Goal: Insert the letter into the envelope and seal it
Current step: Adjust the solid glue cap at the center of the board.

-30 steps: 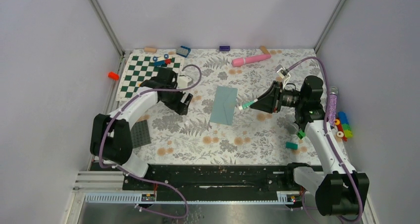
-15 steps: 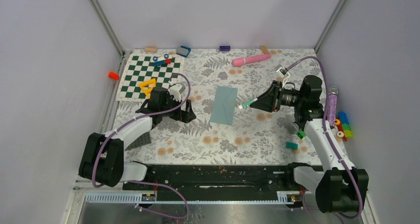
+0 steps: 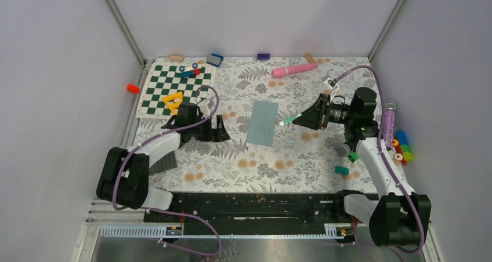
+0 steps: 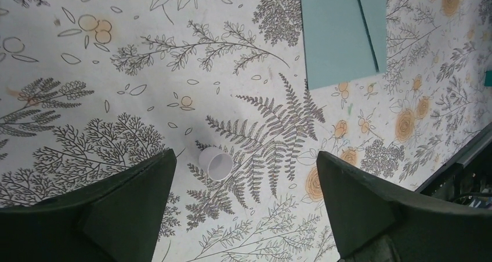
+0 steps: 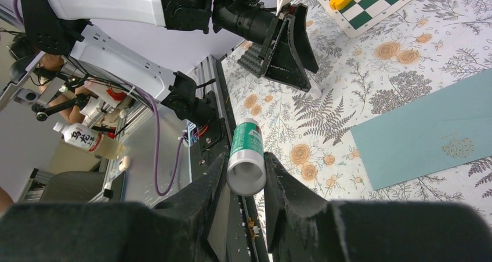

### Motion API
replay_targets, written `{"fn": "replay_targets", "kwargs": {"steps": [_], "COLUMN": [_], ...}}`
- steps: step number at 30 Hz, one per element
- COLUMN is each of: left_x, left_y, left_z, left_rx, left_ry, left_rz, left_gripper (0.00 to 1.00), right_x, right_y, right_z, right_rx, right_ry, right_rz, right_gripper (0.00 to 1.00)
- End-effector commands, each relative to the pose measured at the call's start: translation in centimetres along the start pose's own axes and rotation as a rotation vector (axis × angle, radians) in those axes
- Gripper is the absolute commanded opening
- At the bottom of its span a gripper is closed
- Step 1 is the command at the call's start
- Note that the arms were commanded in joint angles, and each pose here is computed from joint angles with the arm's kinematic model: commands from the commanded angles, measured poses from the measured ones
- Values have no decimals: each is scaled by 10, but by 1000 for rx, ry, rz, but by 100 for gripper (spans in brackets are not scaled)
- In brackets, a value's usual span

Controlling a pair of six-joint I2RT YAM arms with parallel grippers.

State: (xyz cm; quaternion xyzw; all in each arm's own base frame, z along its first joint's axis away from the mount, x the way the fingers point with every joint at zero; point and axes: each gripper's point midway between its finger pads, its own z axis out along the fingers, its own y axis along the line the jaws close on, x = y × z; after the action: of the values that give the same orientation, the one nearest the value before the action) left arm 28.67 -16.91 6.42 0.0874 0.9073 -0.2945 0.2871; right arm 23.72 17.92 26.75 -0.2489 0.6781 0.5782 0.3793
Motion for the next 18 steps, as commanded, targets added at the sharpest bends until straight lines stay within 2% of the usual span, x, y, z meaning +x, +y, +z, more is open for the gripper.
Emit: {"fn": "replay_targets", "kwargs": {"steps": [1,3,7,11,18], "left_x": [5,7,14,19,26], "left_y": [1,0,4,9,14], "left_z": [6,6,4,6,6], "left_rx": [5,17,-13,-40,-74], "left_ry": [32,36,58,89,128], "left_rz": [-87,-92,-116,-142,-168], "left_gripper": [91,84,63,48,41], "right_x": [-5,-5,-5,-4,-3], "right_y": [0,0,0,-3,-8], "right_z": [-1,-1,-1,-1,-1], "right_rx": [2,4,12,22,36], "right_ry": [-9,-10,-12,-9,-2], "right_rz": [-51,-55,-59,-57,-55], "right_gripper": [15,15,15,15,16]}}
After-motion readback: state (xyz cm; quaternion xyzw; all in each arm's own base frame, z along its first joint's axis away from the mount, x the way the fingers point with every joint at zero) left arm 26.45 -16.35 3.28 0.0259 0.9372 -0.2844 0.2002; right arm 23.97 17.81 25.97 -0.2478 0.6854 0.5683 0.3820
